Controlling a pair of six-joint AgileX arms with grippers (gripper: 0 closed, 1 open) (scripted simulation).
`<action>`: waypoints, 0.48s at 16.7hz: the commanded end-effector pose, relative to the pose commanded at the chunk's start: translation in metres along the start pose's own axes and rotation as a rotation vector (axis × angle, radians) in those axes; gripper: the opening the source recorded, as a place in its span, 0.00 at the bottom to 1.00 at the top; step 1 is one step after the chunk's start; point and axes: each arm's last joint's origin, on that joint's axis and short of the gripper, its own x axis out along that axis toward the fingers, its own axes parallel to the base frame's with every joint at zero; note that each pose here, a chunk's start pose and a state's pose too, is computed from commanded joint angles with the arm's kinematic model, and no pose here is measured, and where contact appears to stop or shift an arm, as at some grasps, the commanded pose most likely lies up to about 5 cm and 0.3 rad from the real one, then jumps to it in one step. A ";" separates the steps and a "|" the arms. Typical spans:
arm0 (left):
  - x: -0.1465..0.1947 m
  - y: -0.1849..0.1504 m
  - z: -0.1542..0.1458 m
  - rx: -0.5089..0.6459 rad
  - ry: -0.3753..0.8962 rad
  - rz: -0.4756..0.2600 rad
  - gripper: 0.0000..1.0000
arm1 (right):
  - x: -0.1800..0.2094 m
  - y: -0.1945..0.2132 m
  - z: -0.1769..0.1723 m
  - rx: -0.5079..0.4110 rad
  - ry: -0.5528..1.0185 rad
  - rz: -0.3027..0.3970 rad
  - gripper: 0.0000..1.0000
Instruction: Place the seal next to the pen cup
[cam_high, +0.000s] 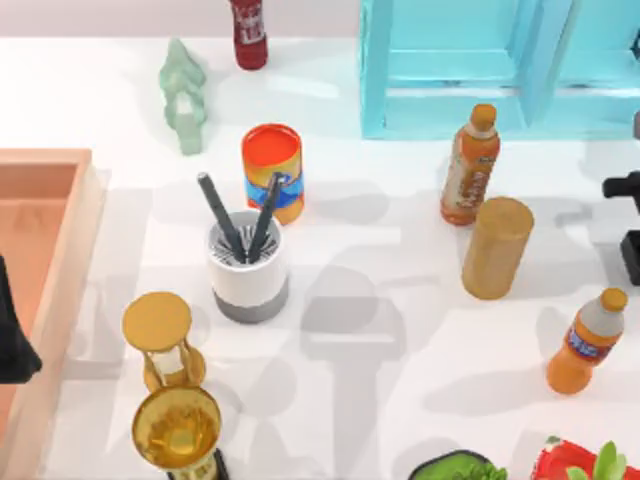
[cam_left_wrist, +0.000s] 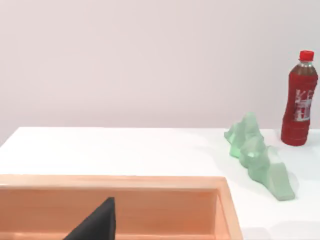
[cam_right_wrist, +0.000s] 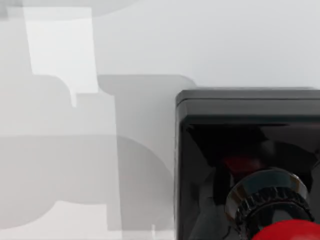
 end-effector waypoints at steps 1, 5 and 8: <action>0.000 0.000 0.000 0.000 0.000 0.000 1.00 | 0.000 0.000 0.000 0.000 0.000 0.000 0.00; 0.000 0.000 0.000 0.000 0.000 0.000 1.00 | -0.001 0.001 0.000 0.001 -0.001 -0.001 0.00; 0.000 0.000 0.000 0.000 0.000 0.000 1.00 | -0.012 0.016 0.006 0.002 0.009 -0.002 0.00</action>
